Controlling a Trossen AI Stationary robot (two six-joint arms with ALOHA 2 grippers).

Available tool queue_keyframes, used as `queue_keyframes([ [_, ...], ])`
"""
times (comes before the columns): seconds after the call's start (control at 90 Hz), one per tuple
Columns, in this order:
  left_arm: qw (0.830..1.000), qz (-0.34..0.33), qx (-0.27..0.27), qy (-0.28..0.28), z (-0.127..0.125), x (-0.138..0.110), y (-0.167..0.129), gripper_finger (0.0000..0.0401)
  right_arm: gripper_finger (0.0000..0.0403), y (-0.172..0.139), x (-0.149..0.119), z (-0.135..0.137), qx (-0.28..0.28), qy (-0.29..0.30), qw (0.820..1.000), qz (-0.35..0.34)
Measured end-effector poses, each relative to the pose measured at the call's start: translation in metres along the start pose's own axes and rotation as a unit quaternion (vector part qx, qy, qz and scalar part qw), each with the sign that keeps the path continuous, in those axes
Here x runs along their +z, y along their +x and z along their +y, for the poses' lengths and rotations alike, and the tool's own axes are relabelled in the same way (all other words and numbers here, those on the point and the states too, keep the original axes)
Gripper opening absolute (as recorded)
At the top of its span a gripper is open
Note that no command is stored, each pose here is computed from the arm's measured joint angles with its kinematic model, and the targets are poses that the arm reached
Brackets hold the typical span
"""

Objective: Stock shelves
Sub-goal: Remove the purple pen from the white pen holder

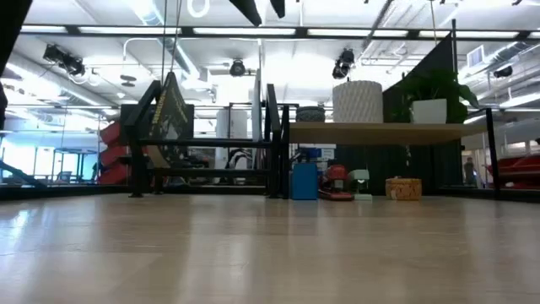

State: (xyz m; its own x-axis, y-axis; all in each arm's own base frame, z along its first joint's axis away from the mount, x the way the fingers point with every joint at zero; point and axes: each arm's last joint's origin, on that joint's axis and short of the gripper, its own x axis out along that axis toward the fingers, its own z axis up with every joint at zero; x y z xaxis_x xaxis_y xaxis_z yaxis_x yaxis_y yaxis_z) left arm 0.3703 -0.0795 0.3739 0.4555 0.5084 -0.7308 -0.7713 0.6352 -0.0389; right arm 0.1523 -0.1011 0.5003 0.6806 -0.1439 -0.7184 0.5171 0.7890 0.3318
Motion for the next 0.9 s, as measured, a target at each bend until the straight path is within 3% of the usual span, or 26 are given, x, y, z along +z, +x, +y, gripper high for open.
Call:
queue_keyframes([
  [0.122, 1.000, -0.008, -0.012, 0.004, -0.003, 0.002, 0.000, 0.0177, 0.0001, 0.029, -0.005, 0.012, 0.052, -0.006, 0.996, 0.068],
  [0.211, 1.000, -0.012, -0.019, 0.006, -0.004, 0.003, 0.000, 0.0177, 0.0001, 0.068, -0.013, 0.017, 0.067, -0.011, 0.986, 0.150],
  [0.289, 1.000, -0.015, -0.022, 0.002, -0.005, 0.004, 0.000, 0.0177, 0.0001, 0.105, -0.027, 0.019, 0.054, -0.020, 0.973, 0.223],
  [0.389, 1.000, -0.017, -0.026, -0.001, -0.006, 0.005, 0.000, 0.0177, 0.0001, 0.152, -0.048, 0.018, -0.003, -0.052, 0.950, 0.309],
  [0.5, 1.000, -0.017, -0.026, -0.002, -0.006, 0.005, 0.000, 0.0177, 0.0002, 0.201, -0.074, 0.011, -0.050, -0.079, 0.910, 0.403],
  [0.644, 0.999, -0.018, -0.028, -0.004, -0.006, 0.005, 0.000, 0.0177, 0.0009, 0.247, -0.111, 0.006, -0.048, -0.132, 0.848, 0.511],
  [0.9, 0.999, -0.018, -0.027, -0.004, -0.006, 0.005, 0.000, 0.0177, 0.0015, 0.289, -0.169, 0.010, -0.026, -0.240, 0.736, 0.633],
])
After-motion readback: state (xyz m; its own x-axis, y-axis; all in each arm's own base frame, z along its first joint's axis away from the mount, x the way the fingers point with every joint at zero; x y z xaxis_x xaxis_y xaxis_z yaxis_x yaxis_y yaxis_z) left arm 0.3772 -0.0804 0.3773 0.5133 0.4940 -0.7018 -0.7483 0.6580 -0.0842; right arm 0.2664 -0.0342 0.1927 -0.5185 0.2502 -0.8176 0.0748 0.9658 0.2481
